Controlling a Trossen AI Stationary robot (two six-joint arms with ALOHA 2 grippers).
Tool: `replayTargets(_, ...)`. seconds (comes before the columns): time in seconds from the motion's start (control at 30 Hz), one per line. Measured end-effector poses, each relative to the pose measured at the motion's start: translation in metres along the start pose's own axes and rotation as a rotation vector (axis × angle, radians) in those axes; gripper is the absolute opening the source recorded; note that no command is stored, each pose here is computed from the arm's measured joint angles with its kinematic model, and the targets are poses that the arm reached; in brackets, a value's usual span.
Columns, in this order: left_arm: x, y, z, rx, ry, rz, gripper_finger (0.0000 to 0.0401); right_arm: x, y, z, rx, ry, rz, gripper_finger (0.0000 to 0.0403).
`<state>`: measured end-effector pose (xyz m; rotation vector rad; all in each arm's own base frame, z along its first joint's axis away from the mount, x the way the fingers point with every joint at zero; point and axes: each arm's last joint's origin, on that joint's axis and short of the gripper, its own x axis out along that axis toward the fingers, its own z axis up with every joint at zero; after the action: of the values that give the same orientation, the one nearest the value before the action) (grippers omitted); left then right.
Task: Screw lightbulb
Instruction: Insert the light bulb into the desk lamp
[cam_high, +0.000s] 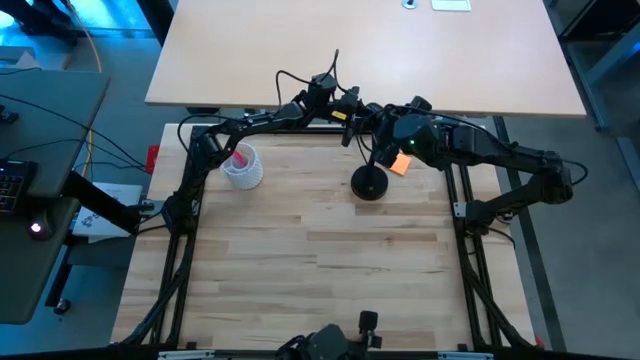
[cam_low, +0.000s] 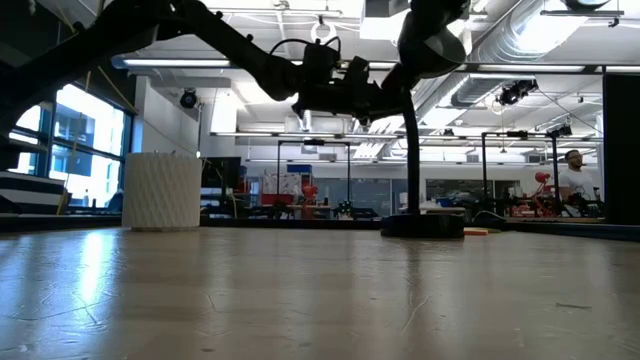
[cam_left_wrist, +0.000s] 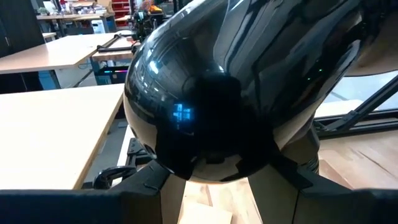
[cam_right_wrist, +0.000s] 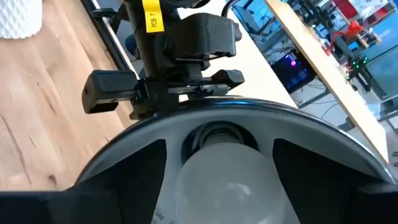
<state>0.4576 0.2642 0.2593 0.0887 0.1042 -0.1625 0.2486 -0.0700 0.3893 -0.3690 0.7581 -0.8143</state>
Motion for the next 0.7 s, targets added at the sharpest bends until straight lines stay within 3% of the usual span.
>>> replayTargets(0.17, 0.001, -0.001, 0.000, 0.021, -0.001, -0.001, 0.0154, 0.002, -0.002, -0.002, 0.208, 0.013, -0.001, 0.0291)
replayTargets(0.4, 0.005, -0.005, 0.000, 0.056, 0.012, 0.035, 0.0154, 0.006, -0.010, -0.004, 0.678, 0.016, -0.085, 0.0291)
replayTargets(0.7, 0.007, -0.007, -0.001, 0.047, 0.029, 0.021, 0.0154, 0.004, -0.017, 0.006, 0.815, -0.094, -0.119, 0.0291)
